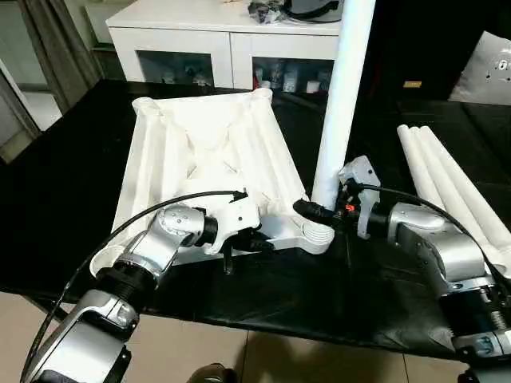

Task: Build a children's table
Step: Insert table leg to table base

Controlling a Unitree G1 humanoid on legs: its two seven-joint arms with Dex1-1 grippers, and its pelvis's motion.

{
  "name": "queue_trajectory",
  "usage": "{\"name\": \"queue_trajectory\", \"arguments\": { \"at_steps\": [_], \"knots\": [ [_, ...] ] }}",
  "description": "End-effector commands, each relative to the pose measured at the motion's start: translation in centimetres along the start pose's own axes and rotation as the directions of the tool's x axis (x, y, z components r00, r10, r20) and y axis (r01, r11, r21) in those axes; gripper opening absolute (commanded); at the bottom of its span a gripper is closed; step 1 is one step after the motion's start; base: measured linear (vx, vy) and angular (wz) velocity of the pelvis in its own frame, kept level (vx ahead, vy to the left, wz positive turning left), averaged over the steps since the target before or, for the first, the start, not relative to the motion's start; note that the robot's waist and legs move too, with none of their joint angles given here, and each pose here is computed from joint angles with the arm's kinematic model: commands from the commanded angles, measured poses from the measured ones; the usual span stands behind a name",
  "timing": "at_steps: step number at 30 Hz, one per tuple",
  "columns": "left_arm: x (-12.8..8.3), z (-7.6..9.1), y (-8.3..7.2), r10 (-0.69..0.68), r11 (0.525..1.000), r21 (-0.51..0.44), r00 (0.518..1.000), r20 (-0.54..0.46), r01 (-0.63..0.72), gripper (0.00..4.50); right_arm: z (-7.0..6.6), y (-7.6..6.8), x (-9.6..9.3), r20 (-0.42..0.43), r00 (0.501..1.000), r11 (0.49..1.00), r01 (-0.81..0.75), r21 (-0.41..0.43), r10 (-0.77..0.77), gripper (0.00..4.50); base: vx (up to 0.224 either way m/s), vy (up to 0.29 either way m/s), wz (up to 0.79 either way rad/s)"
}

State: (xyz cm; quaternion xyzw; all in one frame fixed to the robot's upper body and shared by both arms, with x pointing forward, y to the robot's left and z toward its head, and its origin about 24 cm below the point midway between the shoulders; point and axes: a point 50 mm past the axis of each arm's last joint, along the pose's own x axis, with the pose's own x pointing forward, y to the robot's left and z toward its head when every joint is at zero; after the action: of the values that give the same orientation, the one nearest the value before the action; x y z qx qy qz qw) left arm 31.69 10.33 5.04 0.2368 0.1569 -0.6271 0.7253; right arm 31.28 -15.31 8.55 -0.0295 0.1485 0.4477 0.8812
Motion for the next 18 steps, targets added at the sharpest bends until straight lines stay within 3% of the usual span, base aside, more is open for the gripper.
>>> {"name": "queue_trajectory", "arguments": {
  "at_steps": [1,13,18],
  "knots": [
    [-0.1,0.8,0.1,-0.01,0.999,0.039,1.0,0.025,0.009,0.0,-1.4,0.2,0.3,-0.04,0.999,0.999,0.0,0.046,0.001,1.91,0.0,0.0,0.0],
    [-0.2,1.0,-0.2,-0.034,0.998,0.056,0.999,0.025,0.032,0.0,-1.8,0.2,0.6,-0.023,1.0,0.996,0.003,0.089,-0.001,1.91,0.0,0.0,0.0],
    [-0.2,1.0,-0.2,-0.031,0.998,0.056,0.999,0.023,0.03,0.0,-2.6,0.1,0.3,0.004,1.0,0.988,0.012,0.151,-0.013,1.91,0.0,0.0,0.0]
  ]
}}
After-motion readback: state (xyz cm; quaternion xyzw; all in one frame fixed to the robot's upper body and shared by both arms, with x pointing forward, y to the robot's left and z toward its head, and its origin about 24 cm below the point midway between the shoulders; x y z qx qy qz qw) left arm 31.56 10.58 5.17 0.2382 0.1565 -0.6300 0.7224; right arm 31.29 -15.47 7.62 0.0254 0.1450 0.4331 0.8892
